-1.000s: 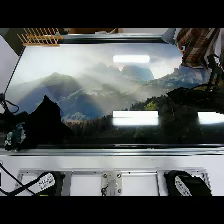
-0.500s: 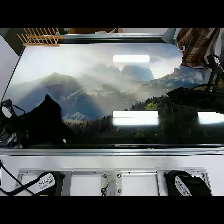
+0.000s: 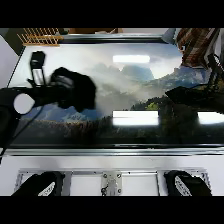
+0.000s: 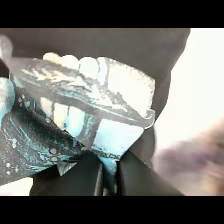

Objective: Fold the clothes and pants, and hang the long-sleeved shirts on hangers.

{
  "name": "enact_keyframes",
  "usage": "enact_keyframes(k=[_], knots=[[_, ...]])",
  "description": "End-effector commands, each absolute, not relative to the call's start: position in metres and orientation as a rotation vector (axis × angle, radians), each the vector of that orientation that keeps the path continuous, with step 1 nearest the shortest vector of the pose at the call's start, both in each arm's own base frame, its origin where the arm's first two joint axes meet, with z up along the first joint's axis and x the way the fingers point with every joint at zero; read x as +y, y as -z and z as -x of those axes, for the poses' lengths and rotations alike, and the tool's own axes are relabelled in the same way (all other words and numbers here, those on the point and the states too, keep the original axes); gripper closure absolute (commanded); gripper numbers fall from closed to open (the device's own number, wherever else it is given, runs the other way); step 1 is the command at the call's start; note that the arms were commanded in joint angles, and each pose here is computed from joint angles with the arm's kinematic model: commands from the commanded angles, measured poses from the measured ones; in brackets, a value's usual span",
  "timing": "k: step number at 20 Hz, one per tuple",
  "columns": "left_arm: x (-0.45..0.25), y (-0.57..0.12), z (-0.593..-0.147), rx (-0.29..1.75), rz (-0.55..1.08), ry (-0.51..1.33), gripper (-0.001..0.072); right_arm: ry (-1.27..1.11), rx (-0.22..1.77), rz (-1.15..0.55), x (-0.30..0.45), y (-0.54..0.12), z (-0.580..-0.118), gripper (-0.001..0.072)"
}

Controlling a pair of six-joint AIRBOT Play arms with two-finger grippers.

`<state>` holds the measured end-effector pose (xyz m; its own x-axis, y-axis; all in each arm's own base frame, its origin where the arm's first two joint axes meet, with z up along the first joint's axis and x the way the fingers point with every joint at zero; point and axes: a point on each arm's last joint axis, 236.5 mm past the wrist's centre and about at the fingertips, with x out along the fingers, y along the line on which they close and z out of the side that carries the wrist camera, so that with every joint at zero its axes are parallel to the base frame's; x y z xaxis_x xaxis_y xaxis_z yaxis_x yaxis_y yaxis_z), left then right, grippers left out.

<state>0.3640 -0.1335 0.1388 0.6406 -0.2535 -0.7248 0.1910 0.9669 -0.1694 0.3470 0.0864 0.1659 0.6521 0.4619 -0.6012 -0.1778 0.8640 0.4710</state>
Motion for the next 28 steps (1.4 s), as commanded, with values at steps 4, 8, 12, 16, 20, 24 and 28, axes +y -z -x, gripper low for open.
enact_keyframes(k=[4, 8, 12, 16, 20, 24, 28], knots=[[-0.301, -0.107, -0.316, 0.881, 0.017, 0.593, 0.0694, -0.37, 0.737, -0.428, 0.085, -0.175, -0.354, 0.0688], [-0.336, -0.091, -0.344, 0.903, 0.02, 0.596, 0.0193, -0.36, 0.724, -0.425, 0.083, -0.177, -0.357, 0.0688], [-0.285, -0.099, -0.409, 0.899, 0.105, 0.437, 0.0035, -0.33, 0.737, -0.38, 0.074, -0.17, -0.357, 0.0684], [-0.182, -0.039, -0.44, 1.023, 0.303, 0.178, 0.0036, -0.328, 0.747, -0.372, 0.073, -0.168, -0.356, 0.0684], [-0.171, 0.044, -0.424, 1.236, 0.549, 0.197, 0.0036, -0.328, 0.748, -0.373, 0.073, -0.167, -0.356, 0.0684], [-0.218, 0.089, -0.384, 1.403, 0.561, 0.413, 0.0036, -0.328, 0.748, -0.373, 0.073, -0.167, -0.356, 0.0684], [-0.235, 0.111, -0.361, 1.481, 0.52, 0.437, 0.0035, -0.328, 0.748, -0.373, 0.073, -0.167, -0.356, 0.0685]])
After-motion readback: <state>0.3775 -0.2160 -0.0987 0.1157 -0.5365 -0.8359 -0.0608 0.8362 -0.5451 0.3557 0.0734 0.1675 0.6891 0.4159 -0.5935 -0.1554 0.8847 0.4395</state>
